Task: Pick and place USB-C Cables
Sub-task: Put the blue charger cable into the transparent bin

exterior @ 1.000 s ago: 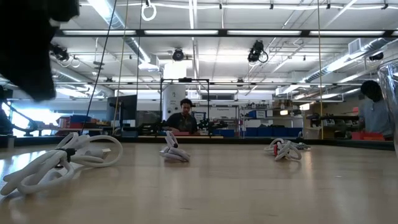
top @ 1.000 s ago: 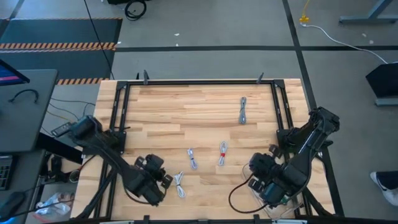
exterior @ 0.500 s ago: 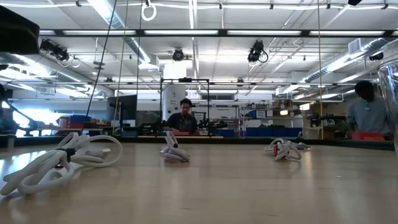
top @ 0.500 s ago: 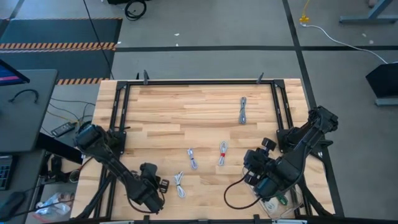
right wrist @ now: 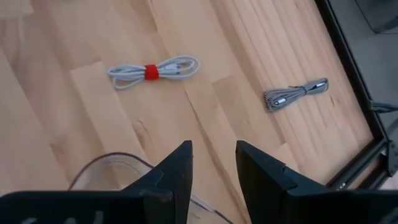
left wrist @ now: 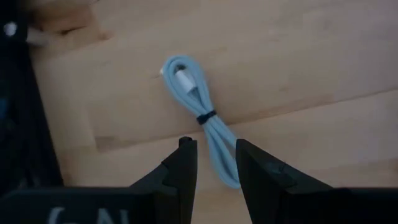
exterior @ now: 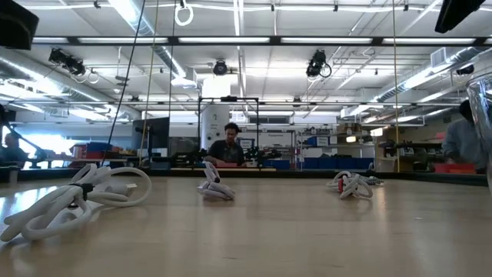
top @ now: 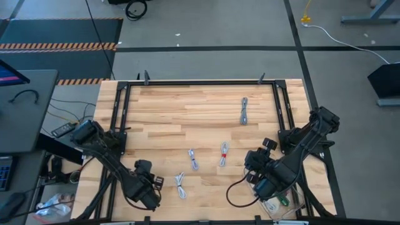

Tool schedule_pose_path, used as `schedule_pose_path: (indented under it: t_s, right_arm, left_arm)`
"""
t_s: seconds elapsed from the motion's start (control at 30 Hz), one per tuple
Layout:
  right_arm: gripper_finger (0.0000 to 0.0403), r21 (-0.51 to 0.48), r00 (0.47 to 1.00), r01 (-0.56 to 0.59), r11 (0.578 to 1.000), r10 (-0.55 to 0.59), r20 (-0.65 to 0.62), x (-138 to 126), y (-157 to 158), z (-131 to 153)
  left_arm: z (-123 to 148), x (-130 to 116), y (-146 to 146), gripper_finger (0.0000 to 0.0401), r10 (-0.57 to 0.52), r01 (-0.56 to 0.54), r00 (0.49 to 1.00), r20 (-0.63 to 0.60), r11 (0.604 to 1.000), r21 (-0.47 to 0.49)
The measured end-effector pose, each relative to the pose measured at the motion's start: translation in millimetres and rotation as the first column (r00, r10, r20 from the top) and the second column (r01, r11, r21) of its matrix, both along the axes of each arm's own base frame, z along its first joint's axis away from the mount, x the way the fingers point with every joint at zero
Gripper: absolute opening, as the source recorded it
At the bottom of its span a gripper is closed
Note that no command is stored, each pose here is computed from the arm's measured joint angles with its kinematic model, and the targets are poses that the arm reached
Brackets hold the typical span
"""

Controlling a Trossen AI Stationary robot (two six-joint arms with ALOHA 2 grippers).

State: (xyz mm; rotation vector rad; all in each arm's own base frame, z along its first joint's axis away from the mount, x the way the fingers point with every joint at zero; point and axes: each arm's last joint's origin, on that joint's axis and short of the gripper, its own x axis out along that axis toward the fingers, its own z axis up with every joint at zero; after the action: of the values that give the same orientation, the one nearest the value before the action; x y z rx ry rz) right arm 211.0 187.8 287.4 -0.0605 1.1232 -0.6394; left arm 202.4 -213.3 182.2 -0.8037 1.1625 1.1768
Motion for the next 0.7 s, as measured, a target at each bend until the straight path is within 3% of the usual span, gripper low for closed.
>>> schedule_pose_path:
  t_s: [0.37,0.7]
  right_arm:
    - [0.0129,-0.029,0.998,-0.041,0.999,0.039,-0.045,-2,-1,-6]
    - [0.0129,-0.021,0.997,-0.053,0.998,0.051,-0.066,-2,-1,-6]
  left_arm:
    - [-3,1,-2,0.0117,0.166,-0.166,0.985,0.051,0.986,-0.01]
    - [-30,9,-9,0.0117,0.163,-0.164,0.986,0.025,0.986,0.021]
